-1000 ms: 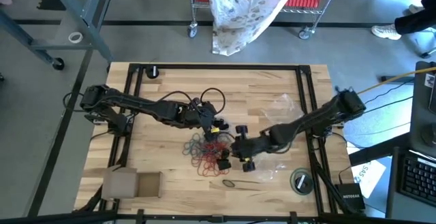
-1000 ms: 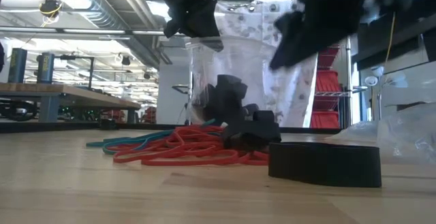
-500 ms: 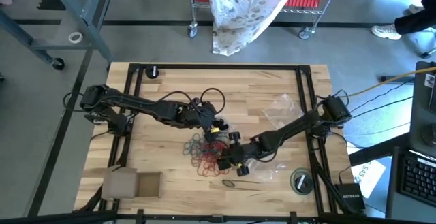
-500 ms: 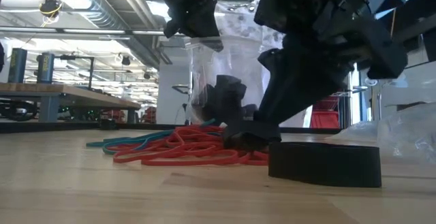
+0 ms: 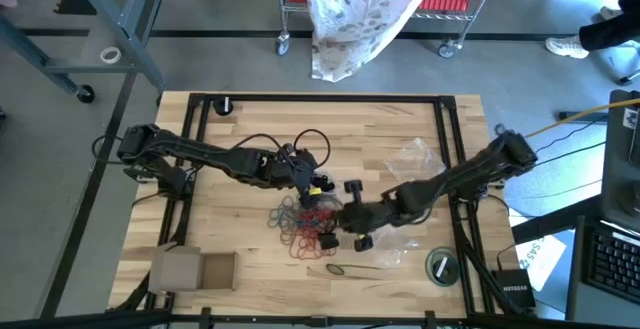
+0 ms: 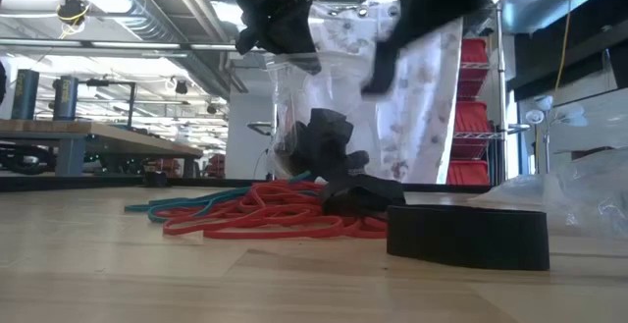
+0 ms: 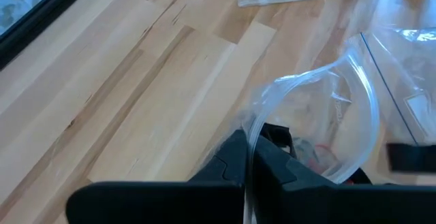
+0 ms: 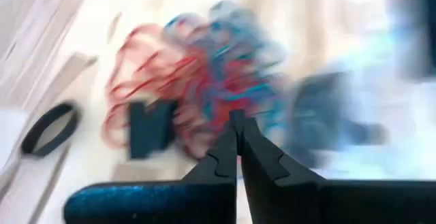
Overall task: Sort rubber bands
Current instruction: Put the black rubber band into the transparent zip lock bag
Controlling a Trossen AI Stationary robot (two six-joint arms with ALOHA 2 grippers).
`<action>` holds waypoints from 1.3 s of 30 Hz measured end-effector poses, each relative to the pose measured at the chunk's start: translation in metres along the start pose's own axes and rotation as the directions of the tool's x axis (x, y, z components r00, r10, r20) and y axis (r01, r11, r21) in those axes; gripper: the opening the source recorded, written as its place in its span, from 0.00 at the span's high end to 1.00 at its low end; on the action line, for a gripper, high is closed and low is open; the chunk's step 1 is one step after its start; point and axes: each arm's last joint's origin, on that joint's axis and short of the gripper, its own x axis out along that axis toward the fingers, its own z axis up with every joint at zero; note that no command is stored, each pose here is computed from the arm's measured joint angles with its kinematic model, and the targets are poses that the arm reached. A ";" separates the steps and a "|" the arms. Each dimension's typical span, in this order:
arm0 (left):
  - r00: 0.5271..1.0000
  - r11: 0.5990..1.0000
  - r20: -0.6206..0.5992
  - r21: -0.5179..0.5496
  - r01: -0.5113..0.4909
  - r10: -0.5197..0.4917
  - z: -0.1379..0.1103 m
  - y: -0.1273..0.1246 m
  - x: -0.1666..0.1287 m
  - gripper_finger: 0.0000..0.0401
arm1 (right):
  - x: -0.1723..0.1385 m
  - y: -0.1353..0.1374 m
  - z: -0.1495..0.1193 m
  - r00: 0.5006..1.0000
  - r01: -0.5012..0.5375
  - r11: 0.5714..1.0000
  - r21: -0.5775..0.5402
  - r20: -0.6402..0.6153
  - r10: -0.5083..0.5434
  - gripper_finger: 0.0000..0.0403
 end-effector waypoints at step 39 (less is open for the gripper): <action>1.000 1.000 0.002 -0.009 0.002 -0.002 0.000 0.000 0.000 1.00 | 0.015 -0.019 -0.009 0.996 -0.086 0.992 0.096 -0.016 0.088 0.62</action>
